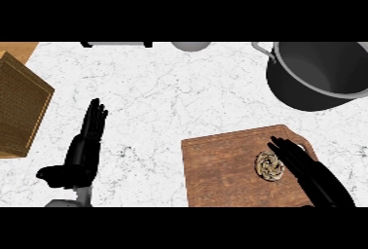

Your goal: Pick the cupcake from the cutting board and place it in the pot

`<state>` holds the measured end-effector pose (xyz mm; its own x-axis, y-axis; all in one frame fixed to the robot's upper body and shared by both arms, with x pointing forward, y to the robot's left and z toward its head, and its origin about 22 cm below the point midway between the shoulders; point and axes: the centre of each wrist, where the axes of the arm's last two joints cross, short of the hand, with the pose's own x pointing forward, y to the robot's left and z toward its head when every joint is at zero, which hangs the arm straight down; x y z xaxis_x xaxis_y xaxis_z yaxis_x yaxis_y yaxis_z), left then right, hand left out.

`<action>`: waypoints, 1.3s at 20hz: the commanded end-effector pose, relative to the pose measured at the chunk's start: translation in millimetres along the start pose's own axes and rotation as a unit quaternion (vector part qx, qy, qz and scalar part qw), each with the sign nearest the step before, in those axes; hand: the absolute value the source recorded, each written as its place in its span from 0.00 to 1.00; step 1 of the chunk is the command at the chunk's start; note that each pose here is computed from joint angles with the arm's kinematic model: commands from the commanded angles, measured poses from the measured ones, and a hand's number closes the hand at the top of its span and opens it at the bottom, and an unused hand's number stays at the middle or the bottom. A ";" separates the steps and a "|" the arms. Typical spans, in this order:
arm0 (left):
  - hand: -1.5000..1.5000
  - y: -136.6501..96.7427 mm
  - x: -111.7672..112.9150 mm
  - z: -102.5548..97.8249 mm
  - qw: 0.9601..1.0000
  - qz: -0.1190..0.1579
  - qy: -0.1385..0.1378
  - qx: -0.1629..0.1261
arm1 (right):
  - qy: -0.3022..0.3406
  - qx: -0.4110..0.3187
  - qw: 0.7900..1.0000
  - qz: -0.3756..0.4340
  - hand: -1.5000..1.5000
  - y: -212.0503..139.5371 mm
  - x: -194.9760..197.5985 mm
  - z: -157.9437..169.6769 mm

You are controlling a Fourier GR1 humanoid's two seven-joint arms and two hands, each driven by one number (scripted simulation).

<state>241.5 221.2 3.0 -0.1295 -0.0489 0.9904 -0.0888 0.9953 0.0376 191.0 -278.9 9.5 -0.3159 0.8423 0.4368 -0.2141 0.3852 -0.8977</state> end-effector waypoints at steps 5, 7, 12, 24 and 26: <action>0.50 20.8 -14.4 3.2 1.000 0.001 -0.003 0.007 | -0.017 -0.002 1.000 0.016 1.00 5.0 -0.1 -8.6; 0.50 -3.7 0.6 -19.7 1.000 0.000 0.000 0.009 | -0.039 -0.067 0.996 0.035 1.00 20.0 -10.4 -36.3; 0.50 21.4 2.7 -2.3 1.000 0.003 0.000 0.010 | -0.055 -0.102 0.992 0.038 1.00 16.9 -12.6 -31.1; 0.50 -10.0 7.9 -5.7 1.000 0.006 -0.011 -0.024 | 0.119 -0.162 0.979 0.036 1.00 3.2 11.3 -85.3; 0.50 -7.3 10.3 -7.4 0.999 0.001 -0.019 -0.033 | 0.191 -0.160 0.968 0.024 1.00 3.4 7.6 -93.0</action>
<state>243.2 217.8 8.6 -0.1476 -0.0465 0.9879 -0.0540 0.9978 0.0389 246.8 -250.9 4.0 -0.1803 0.9114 0.3698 0.1033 0.3915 -0.9144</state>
